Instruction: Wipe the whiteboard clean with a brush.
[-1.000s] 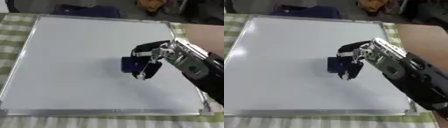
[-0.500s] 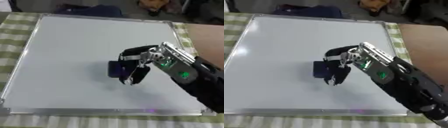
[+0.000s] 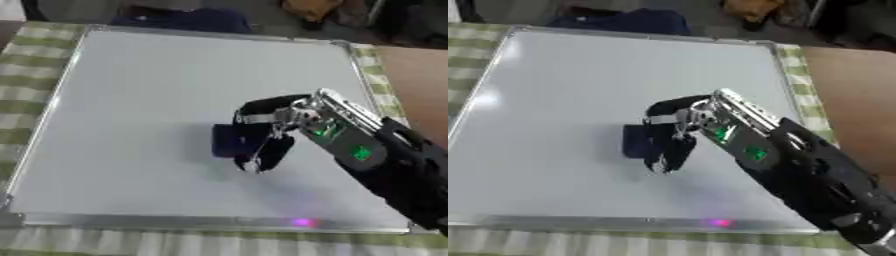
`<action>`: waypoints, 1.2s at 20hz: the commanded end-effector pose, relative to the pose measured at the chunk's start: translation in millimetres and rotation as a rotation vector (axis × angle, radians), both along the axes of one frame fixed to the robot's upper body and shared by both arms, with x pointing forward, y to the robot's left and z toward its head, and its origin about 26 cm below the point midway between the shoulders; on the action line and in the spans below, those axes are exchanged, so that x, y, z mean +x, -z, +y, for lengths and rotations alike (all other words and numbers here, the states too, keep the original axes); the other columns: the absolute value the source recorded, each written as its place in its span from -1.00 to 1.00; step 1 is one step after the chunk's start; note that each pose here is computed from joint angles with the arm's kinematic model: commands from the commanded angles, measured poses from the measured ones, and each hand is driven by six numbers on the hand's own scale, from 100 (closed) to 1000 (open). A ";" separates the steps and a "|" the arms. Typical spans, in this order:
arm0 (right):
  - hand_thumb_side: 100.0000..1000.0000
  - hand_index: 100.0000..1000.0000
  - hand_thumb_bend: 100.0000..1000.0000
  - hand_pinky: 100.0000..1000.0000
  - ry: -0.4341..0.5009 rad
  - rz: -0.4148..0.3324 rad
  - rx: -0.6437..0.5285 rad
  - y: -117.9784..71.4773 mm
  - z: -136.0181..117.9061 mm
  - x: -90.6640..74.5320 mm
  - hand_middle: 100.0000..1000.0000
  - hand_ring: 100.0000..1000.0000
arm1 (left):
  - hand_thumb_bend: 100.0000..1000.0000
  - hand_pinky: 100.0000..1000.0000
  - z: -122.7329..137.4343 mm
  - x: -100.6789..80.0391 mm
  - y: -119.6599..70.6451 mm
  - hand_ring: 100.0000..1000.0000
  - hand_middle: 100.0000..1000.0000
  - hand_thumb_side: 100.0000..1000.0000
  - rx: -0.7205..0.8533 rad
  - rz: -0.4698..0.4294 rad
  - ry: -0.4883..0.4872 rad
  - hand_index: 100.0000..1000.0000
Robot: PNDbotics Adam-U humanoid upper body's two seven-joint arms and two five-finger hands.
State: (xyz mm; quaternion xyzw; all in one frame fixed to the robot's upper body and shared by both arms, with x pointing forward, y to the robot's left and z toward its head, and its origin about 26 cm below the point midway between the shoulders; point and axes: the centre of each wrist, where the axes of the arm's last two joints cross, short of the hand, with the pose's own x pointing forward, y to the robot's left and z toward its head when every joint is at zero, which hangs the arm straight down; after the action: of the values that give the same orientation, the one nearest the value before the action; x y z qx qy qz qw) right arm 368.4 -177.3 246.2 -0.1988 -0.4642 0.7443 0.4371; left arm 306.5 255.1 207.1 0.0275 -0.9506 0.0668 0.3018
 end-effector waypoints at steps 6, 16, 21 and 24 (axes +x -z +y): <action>-0.16 -0.84 -1.00 -0.05 -0.067 -0.009 -0.041 1.3 0.1 1.1 0.41 0.48 | -0.57 0.24 -1.5 -2.2 -8.4 0.51 0.48 1.00 0.005 -0.030 0.012 0.62; -0.08 -0.91 -1.00 -0.06 -0.067 -0.048 -0.049 -5.6 -5.2 0.2 0.43 0.50 | -0.57 0.24 -1.4 -2.2 -8.4 0.51 0.48 1.00 0.007 -0.030 0.012 0.61; -0.08 -0.90 -1.00 -0.02 -0.062 -0.152 -0.061 -25.0 -10.2 -13.9 0.58 0.56 | -0.57 0.24 -0.2 -2.5 -7.6 0.51 0.48 1.00 0.007 -0.026 0.005 0.62; -0.06 -0.89 -1.00 0.03 -0.057 -0.209 -0.088 -30.9 -13.3 -22.7 0.69 0.63 | -0.57 0.24 -0.3 -2.5 -7.5 0.51 0.48 1.00 0.007 -0.026 0.005 0.62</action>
State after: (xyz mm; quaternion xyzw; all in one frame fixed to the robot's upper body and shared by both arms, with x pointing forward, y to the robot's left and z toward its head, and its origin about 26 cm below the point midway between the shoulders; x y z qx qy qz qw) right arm 352.1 -184.7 262.0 -0.2508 -0.4760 0.7577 0.3693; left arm 306.5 254.7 207.3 0.0268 -0.9506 0.0659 0.3023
